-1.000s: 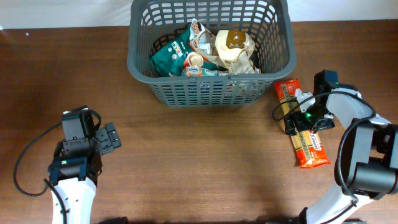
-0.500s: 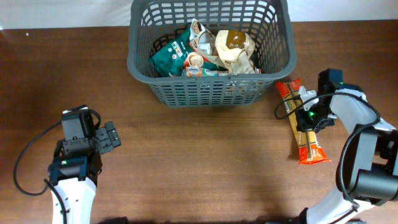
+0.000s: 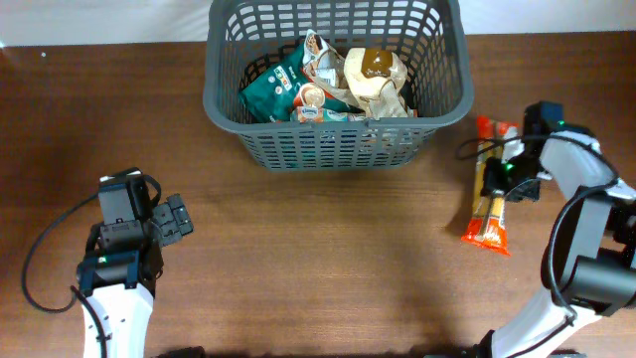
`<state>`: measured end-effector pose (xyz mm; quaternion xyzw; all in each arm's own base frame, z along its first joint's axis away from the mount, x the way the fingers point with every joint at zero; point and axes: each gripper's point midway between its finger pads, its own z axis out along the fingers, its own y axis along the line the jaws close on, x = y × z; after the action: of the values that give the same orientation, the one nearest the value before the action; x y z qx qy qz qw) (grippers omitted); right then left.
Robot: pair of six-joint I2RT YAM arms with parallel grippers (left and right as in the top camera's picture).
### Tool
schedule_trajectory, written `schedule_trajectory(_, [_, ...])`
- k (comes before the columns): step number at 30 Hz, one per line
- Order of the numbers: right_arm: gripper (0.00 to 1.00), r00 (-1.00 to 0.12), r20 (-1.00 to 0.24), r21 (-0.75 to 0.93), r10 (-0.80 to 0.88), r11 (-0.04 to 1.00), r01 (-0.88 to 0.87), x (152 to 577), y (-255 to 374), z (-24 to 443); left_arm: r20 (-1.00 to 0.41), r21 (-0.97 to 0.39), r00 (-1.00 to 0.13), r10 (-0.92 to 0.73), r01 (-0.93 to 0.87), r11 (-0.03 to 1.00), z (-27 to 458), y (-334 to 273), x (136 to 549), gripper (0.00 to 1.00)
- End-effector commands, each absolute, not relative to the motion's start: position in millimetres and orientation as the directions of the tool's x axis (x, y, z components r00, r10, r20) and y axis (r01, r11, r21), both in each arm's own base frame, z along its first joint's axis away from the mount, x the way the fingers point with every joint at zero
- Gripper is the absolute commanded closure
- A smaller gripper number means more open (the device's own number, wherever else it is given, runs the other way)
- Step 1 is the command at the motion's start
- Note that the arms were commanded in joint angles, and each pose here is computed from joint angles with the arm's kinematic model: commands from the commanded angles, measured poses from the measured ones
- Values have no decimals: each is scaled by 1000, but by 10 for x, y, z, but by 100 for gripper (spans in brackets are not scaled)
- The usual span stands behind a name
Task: Pack container
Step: 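Carry the spaghetti box over the basket and lower it in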
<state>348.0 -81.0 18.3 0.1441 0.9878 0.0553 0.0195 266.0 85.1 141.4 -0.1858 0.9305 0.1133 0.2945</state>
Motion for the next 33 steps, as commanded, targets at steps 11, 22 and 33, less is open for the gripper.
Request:
schedule_trajectory(11, [96,-825,-388,166,412,911,377,4383,-1335,1954,-586,89,-755,-293,-420,903,1389,851,2653,1])
schedule_trajectory(22, [96,-673,-708,123,214,976,181,4485,-885,3764,-586,89,-755,-293,-420,903,1389,851,2653,1])
schedule_trajectory(33, [97,-417,-858,-136,-300,915,-379,3985,720,4770,-586,88,-755,-293,-420,903,1389,850,2654,1])
